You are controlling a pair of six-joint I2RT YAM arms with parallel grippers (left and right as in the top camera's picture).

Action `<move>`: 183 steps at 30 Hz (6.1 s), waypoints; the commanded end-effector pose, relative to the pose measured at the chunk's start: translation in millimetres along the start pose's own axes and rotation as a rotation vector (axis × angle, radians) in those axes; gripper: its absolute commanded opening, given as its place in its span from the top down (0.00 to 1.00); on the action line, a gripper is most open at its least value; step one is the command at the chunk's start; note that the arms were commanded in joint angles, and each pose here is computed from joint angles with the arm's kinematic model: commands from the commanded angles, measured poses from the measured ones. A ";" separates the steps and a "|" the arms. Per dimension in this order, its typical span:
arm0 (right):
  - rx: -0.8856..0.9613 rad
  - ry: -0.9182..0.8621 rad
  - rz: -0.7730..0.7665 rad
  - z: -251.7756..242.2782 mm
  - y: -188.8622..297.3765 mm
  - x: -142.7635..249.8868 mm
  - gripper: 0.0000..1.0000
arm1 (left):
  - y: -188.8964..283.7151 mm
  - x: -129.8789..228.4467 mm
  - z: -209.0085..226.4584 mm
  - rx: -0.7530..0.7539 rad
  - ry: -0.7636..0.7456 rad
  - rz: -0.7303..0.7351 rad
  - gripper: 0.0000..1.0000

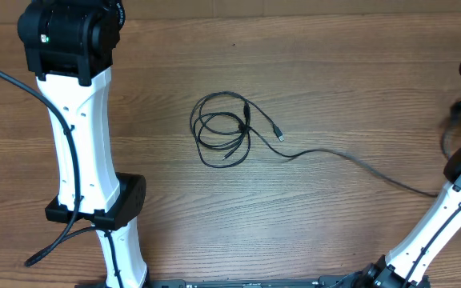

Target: Untangle cables

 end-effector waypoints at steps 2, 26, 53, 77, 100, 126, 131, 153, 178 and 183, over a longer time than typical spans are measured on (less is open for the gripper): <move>-0.187 0.099 -0.138 31.0 62.3 -4.4 0.00 | 10.8 -8.3 -3.7 0.033 0.041 -0.031 0.00; 0.014 0.340 -0.218 133.1 173.2 153.8 0.00 | 11.0 -9.9 12.5 -0.083 0.003 -0.053 0.00; 0.006 -0.934 0.068 48.1 27.9 300.6 0.00 | 6.9 -27.2 28.4 -0.132 -0.046 -0.116 0.00; -0.018 -1.083 -0.024 -0.4 -3.8 249.2 0.00 | 3.8 -29.1 39.4 -0.158 -0.074 -0.111 0.00; -0.224 -0.826 -0.057 31.9 -22.8 224.4 0.96 | 2.7 -25.7 29.2 -0.085 -0.073 -0.092 0.00; -0.708 -0.406 -0.942 28.8 204.2 23.4 0.96 | 14.3 -12.2 -28.5 0.206 0.020 -0.032 0.00; -0.683 -0.438 -1.007 2.5 219.3 10.0 0.96 | 18.9 -13.5 -39.0 0.235 0.079 -0.041 0.01; -0.550 -0.411 -0.843 31.2 62.4 -55.1 0.96 | 33.3 -17.2 -67.2 0.317 0.168 -0.069 0.00; -0.378 -0.308 -0.594 -12.0 213.9 64.9 0.00 | 27.5 -8.7 -47.1 0.171 0.136 -0.056 0.01; -0.262 -0.283 -0.456 -19.3 207.4 112.8 0.00 | 25.7 -11.3 -41.0 0.141 0.142 -0.070 0.00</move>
Point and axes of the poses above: each gripper's point midway between its finger pads, its own y axis back along the fingers, its own z axis along the line the jaws close on, x = y × z, the point moved 4 cm from there along y, back along the fingers, and after that the axes turned 2 degrees about y, right-handed, at the moved point
